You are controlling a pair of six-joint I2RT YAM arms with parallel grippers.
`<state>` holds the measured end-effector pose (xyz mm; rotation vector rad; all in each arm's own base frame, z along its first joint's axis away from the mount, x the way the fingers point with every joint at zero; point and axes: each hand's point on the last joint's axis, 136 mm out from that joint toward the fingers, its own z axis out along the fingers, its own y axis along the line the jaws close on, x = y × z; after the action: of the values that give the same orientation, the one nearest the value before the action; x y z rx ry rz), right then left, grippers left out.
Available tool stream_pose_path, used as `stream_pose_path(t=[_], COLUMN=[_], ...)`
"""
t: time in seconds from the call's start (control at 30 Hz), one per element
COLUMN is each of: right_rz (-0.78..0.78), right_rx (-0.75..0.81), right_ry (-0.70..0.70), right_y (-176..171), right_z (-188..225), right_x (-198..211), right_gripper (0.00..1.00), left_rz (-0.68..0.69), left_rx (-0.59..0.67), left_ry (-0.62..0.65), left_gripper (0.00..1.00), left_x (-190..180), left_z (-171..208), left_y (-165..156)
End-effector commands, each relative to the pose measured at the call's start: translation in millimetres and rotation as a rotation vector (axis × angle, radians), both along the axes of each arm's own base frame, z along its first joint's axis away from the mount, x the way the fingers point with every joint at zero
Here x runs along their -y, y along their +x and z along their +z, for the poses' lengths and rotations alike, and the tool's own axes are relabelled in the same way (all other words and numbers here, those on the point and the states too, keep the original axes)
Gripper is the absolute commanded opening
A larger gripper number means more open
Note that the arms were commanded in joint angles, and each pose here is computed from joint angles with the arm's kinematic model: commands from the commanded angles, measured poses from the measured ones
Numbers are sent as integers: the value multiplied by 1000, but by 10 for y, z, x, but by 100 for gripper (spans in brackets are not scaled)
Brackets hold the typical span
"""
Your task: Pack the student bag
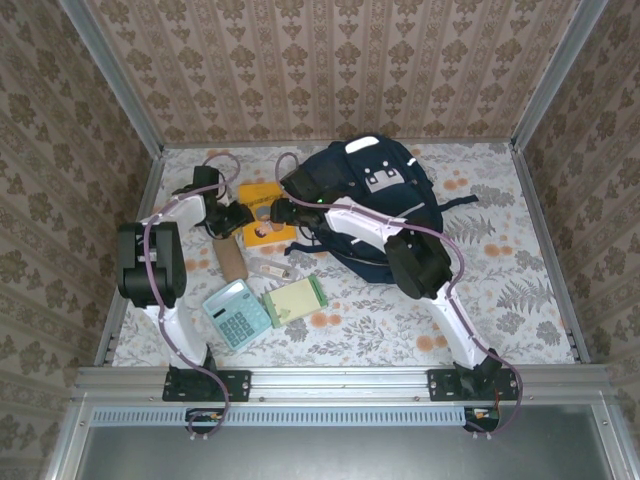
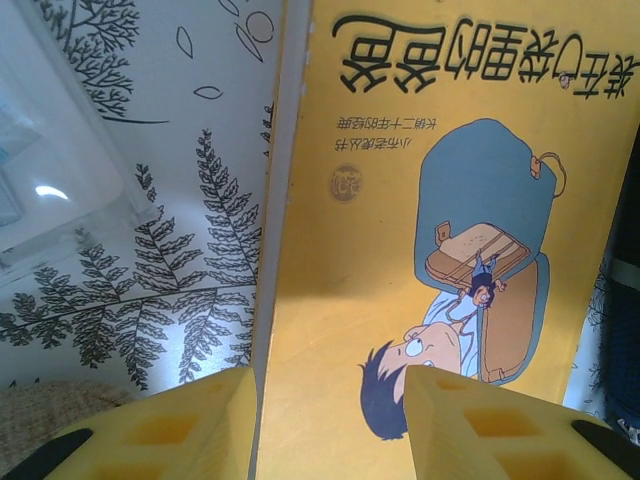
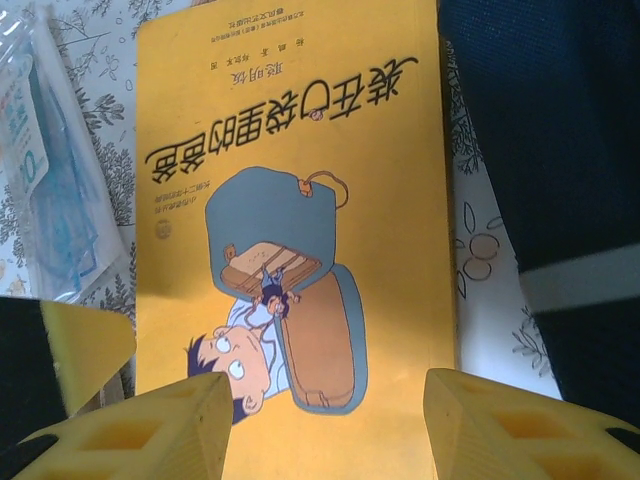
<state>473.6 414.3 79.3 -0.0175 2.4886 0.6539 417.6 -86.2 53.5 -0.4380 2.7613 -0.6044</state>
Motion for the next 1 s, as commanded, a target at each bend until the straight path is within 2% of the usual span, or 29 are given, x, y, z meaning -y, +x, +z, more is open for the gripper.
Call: stream_pose_path(t=[0.0, 0.23, 0.4, 0.57, 0.77, 0.97], right_rz=[2, -24, 21, 133, 267, 372], right_rx=[-27, -61, -123, -196, -248, -238], right_ry=[-69, -138, -98, 107, 410, 611], right_y=[42, 72, 23, -101, -220, -294], right_z=[-194, -465, -617, -495, -30, 465], right_x=[81, 178, 49, -370, -835, -1036], right_gripper=[55, 55, 56, 56, 55, 53], left_rz=[-39, -36, -49, -65, -83, -89], left_rx=[-43, -106, -111, -116, -114, -116], left_ry=[2, 62, 72, 61, 51, 48], left_gripper=[43, 43, 38, 35, 34, 34], left_x=[60, 4, 49, 116, 198, 217], left_z=[-166, -333, -358, -384, -392, -395], left_y=[-60, -141, -139, -138, -120, -111])
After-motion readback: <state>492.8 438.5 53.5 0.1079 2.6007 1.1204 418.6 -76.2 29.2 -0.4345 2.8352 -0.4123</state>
